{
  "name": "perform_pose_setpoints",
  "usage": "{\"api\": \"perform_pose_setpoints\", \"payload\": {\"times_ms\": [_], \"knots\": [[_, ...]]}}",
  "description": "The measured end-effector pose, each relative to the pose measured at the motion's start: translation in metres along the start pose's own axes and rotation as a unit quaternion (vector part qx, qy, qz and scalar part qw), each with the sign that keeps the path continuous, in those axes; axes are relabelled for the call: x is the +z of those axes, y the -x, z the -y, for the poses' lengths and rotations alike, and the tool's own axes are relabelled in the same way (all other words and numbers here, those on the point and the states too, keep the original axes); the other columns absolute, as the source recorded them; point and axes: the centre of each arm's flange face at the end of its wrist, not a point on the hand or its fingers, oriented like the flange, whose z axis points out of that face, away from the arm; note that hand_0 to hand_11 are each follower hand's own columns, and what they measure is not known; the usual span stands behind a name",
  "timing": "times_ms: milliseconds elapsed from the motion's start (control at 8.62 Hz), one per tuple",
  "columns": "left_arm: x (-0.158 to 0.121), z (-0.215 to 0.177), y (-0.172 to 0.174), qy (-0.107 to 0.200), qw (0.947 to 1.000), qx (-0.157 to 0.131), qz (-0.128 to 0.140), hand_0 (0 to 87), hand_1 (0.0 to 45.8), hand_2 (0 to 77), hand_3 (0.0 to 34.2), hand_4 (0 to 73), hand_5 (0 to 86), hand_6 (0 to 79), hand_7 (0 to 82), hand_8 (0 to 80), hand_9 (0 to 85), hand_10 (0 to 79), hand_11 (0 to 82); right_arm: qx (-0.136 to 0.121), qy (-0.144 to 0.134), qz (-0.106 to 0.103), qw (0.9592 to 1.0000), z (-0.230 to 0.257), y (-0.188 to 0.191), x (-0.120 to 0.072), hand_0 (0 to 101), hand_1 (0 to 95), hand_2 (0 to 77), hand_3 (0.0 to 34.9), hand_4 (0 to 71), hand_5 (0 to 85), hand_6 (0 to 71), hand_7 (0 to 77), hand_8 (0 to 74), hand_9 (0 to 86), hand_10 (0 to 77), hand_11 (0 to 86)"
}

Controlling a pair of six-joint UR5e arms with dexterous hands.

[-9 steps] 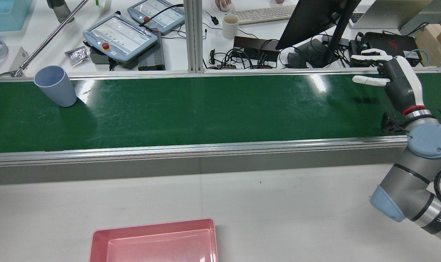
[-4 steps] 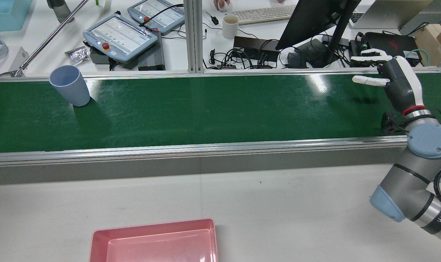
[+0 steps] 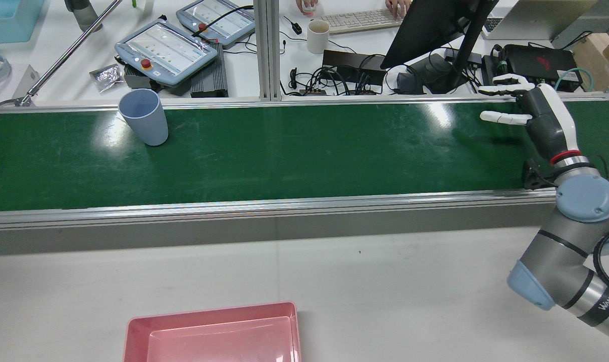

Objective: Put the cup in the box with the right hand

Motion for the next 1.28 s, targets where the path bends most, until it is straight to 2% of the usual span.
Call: {"api": "perform_pose_setpoints", "payload": {"times_ms": [1275], "knots": [[-0.0001, 0.0001, 0.0, 0.0, 1.0, 0.0, 0.0, 0.0, 0.5, 0.5, 0.0, 0.0, 0.0, 0.0, 0.0, 0.0, 0.0, 0.0, 0.0, -0.002, -0.002, 0.003, 1.0, 0.0029, 0.0037, 0.0013, 43, 2.2, 9.3, 18.3, 46.4, 1.1, 4.9, 39.8, 10.4, 21.8, 0.5, 1.1]]}}
